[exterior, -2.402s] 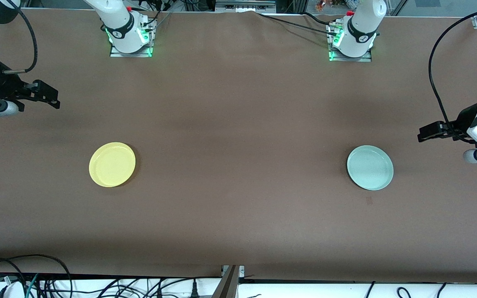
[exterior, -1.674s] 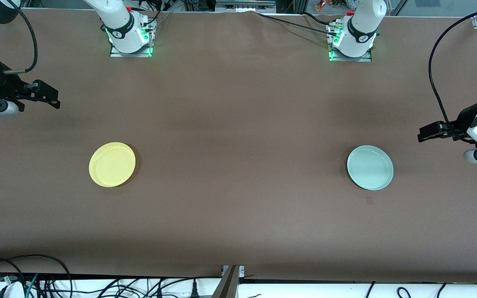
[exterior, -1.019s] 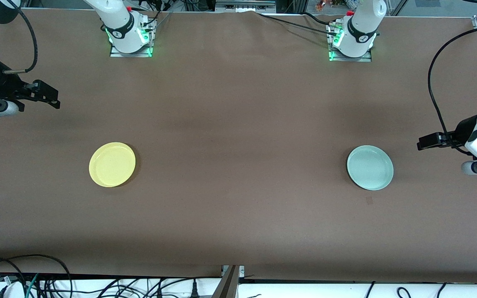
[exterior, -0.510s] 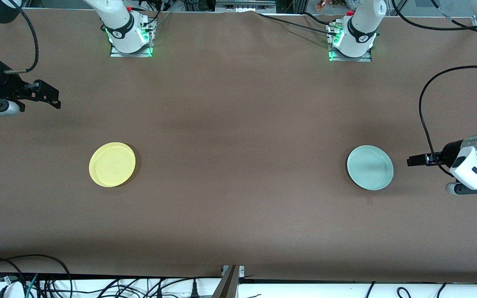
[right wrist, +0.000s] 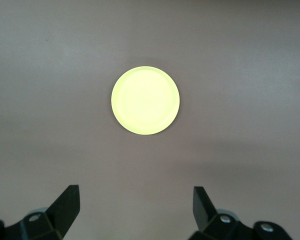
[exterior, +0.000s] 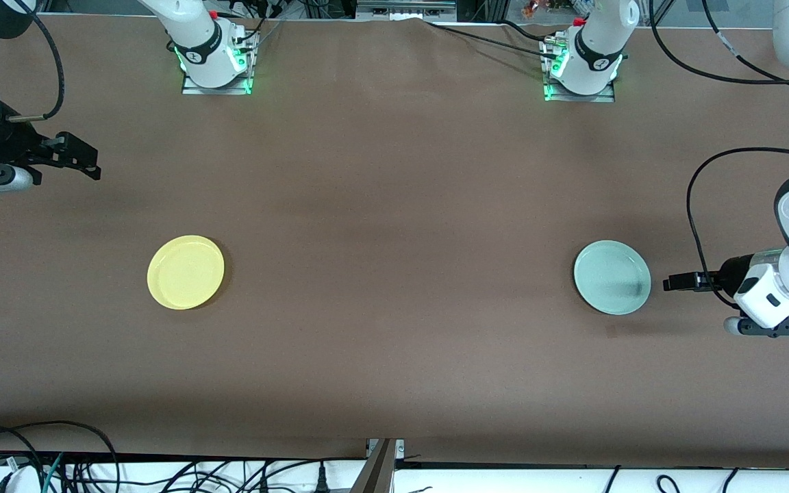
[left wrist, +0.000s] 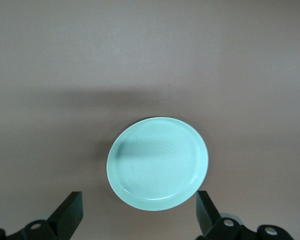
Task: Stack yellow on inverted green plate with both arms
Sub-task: 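Move the left gripper down to the rim of the green plate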
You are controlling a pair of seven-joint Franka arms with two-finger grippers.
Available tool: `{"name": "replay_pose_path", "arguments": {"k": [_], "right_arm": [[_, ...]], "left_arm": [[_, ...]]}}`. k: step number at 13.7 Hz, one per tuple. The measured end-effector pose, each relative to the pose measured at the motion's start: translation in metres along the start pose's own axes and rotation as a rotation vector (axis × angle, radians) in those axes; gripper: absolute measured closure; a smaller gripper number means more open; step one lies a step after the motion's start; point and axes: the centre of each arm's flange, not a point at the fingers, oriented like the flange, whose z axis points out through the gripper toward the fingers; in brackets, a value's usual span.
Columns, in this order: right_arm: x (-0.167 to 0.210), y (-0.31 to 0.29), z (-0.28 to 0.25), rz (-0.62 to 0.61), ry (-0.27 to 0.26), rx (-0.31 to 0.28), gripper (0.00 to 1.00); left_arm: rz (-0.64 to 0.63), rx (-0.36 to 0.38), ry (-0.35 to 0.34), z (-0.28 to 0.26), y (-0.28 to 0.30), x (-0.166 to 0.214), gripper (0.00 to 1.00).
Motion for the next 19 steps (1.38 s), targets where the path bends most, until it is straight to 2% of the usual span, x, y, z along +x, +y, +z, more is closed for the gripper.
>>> {"name": "replay_pose_path", "arguments": {"k": [9, 13, 16, 19], "right_arm": [[0.0, -0.001, 0.0, -0.001, 0.0, 0.0, 0.0], [0.0, -0.001, 0.0, -0.002, 0.0, 0.0, 0.0], [0.0, -0.001, 0.0, -0.002, 0.0, 0.0, 0.0], [0.0, -0.001, 0.0, -0.002, 0.0, 0.0, 0.0]], "left_arm": [[0.086, -0.096, 0.075, 0.075, -0.044, -0.009, 0.0], [0.113, -0.141, 0.069, 0.106, -0.066, -0.011, 0.0], [0.145, -0.204, 0.089, 0.131, -0.08, -0.015, 0.0], [0.134, -0.219, 0.093, 0.147, -0.085, -0.02, 0.0]]}}
